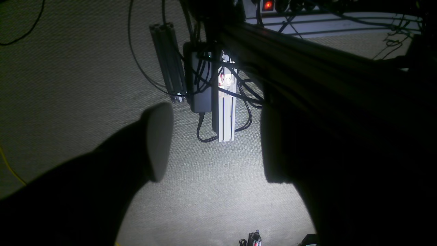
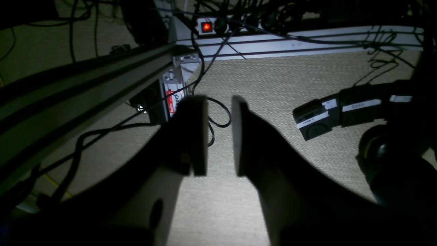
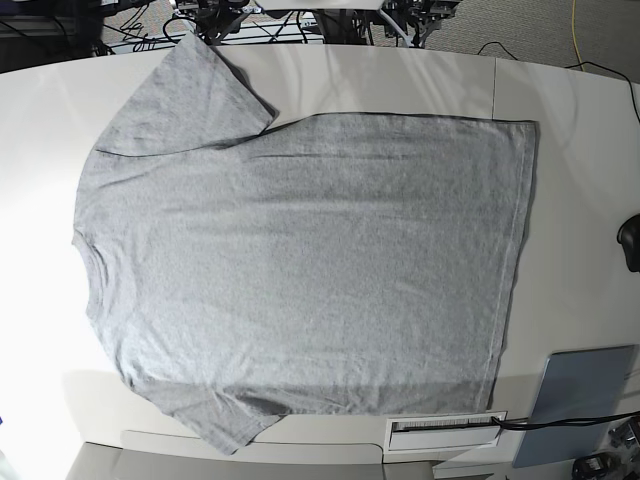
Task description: Fold the T-shirt properly
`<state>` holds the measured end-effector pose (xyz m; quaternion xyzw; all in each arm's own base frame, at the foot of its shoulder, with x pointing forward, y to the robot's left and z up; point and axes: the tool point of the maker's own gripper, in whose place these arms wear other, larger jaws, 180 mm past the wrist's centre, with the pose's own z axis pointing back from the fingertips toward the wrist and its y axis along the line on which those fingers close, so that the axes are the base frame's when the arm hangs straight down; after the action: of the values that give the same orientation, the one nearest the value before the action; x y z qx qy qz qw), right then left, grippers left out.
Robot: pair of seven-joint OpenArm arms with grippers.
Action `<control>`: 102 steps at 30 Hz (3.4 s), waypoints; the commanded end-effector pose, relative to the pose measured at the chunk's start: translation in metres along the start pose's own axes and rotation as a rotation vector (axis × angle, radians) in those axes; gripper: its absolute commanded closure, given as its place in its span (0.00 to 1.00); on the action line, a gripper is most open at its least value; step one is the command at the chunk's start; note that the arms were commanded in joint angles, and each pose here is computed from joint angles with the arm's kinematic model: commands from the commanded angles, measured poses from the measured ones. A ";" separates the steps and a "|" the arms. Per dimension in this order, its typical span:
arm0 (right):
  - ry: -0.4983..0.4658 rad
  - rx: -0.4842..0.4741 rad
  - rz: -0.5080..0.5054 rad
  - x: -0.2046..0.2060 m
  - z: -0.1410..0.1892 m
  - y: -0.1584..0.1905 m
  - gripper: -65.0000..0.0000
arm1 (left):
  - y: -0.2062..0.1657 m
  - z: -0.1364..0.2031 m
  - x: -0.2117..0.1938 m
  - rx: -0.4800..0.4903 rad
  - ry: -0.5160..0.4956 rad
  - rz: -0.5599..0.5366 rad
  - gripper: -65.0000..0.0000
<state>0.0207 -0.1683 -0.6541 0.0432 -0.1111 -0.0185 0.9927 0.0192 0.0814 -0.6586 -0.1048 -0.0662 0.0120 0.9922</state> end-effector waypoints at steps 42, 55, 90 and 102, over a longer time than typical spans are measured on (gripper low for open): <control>0.163 -0.021 0.008 -0.088 0.032 -0.035 0.80 | 0.000 0.023 -0.052 -0.034 0.080 -0.081 0.37; 0.114 -0.016 0.036 -0.117 0.120 -0.099 0.80 | 0.012 0.095 -0.053 -0.098 -0.017 -0.134 0.41; -0.246 -0.369 0.808 0.148 0.319 -0.107 0.54 | 0.065 0.256 0.198 0.261 -0.482 -1.083 0.33; -0.303 -0.354 0.817 0.158 0.320 -0.100 0.54 | 0.112 0.255 0.226 0.313 -0.457 -1.128 0.33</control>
<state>0.0969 -0.3022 -0.3242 -0.1726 -0.2469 0.3449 0.8890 0.2033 0.2469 -0.4115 0.0883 -0.3169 -0.4761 0.8156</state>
